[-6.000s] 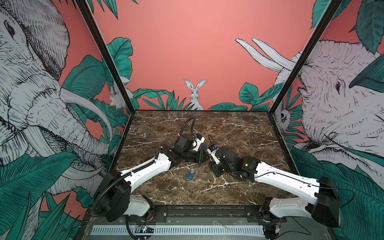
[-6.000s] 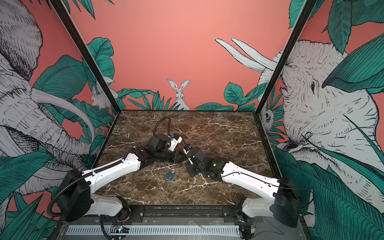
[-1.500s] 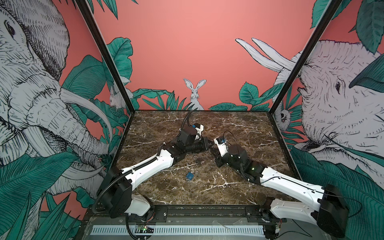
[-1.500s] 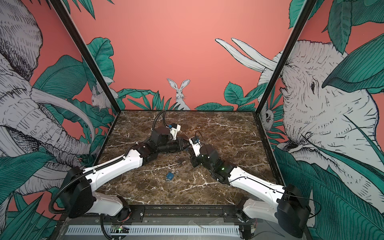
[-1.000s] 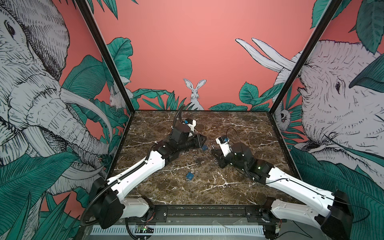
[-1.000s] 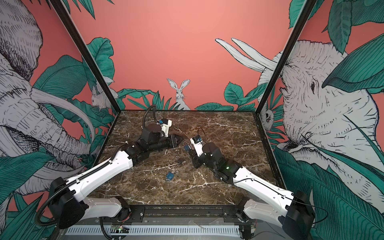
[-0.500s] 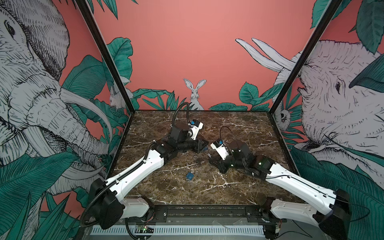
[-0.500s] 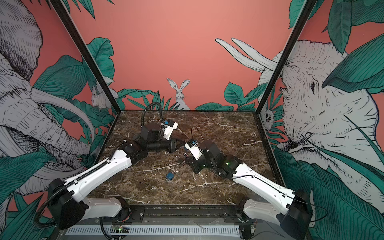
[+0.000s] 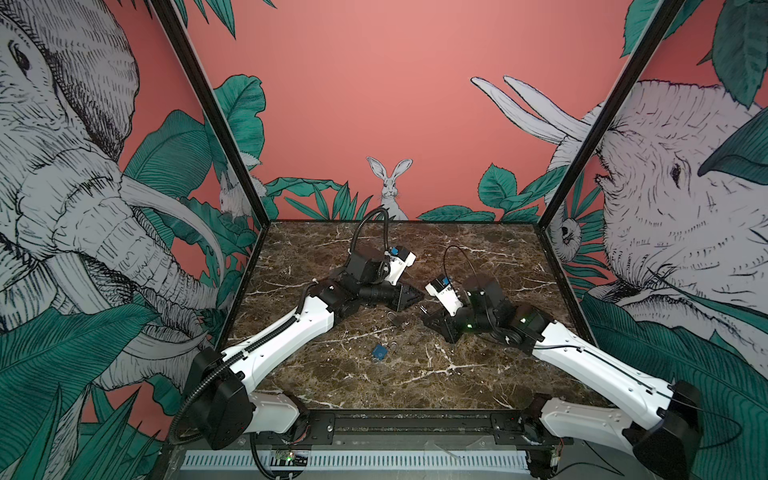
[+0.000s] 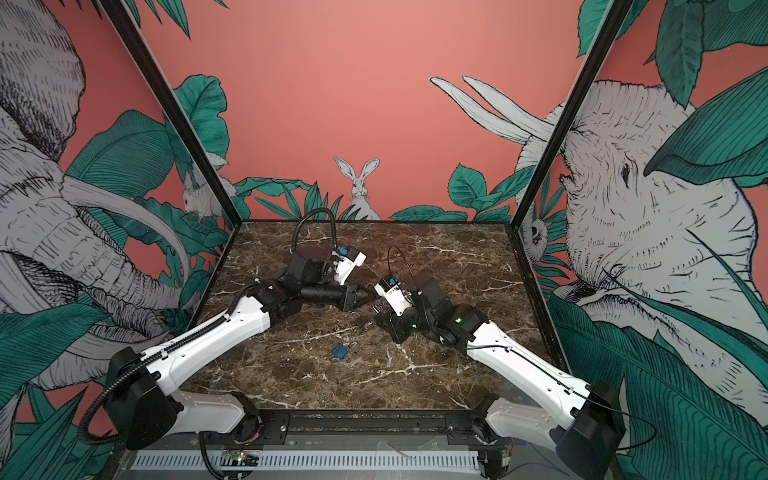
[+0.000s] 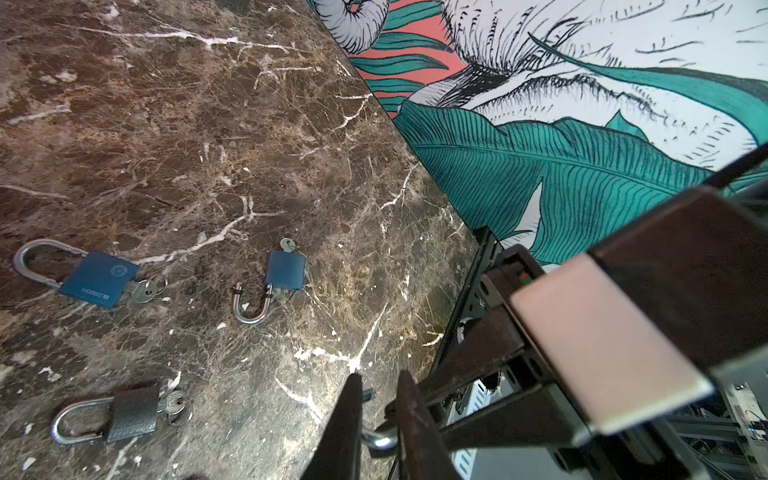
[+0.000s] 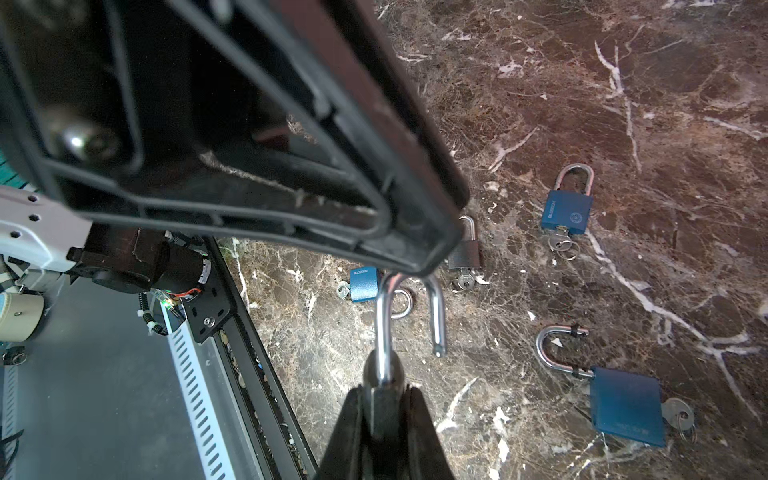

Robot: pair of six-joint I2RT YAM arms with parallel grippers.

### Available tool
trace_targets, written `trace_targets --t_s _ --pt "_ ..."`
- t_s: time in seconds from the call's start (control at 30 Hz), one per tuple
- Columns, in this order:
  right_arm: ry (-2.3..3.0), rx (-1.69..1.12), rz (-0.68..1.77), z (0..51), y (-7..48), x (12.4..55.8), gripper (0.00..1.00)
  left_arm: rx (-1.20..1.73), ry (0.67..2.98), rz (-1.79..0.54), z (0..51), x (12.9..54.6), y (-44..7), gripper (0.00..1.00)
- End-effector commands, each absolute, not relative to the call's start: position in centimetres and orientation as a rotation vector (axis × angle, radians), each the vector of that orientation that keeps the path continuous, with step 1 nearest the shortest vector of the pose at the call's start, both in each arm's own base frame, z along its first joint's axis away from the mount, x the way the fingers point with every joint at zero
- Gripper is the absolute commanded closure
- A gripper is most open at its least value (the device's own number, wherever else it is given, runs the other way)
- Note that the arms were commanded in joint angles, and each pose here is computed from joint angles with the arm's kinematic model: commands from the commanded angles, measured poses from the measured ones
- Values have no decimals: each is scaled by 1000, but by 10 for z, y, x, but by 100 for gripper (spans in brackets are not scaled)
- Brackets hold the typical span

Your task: Lock with the key

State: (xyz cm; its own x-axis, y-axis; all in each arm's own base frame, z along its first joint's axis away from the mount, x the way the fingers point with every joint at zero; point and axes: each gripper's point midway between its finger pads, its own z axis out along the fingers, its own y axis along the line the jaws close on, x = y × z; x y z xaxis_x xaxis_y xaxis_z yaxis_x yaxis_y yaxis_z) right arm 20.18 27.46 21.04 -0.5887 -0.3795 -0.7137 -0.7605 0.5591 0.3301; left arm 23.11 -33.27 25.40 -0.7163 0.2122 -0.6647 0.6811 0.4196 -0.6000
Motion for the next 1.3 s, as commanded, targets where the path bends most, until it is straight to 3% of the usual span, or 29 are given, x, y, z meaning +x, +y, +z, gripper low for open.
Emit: trace_targets --t_s 0.0,0.4,0.63,0.83,1.27 --pt "2135 -920 897 234 279 206 100 810 2214 -1290 243 219 -332 81" --pt "2144 -899 900 237 271 209 100 799 2222 -1322 242 218 -329 81" --pt "2139 -897 947 239 270 206 100 708 2154 -1406 257 230 -313 67" --pt "2139 -929 1037 241 277 199 100 752 2111 -1491 261 223 -319 63" --pt "2149 -946 1185 241 283 196 100 792 2111 -1558 261 210 -314 67"
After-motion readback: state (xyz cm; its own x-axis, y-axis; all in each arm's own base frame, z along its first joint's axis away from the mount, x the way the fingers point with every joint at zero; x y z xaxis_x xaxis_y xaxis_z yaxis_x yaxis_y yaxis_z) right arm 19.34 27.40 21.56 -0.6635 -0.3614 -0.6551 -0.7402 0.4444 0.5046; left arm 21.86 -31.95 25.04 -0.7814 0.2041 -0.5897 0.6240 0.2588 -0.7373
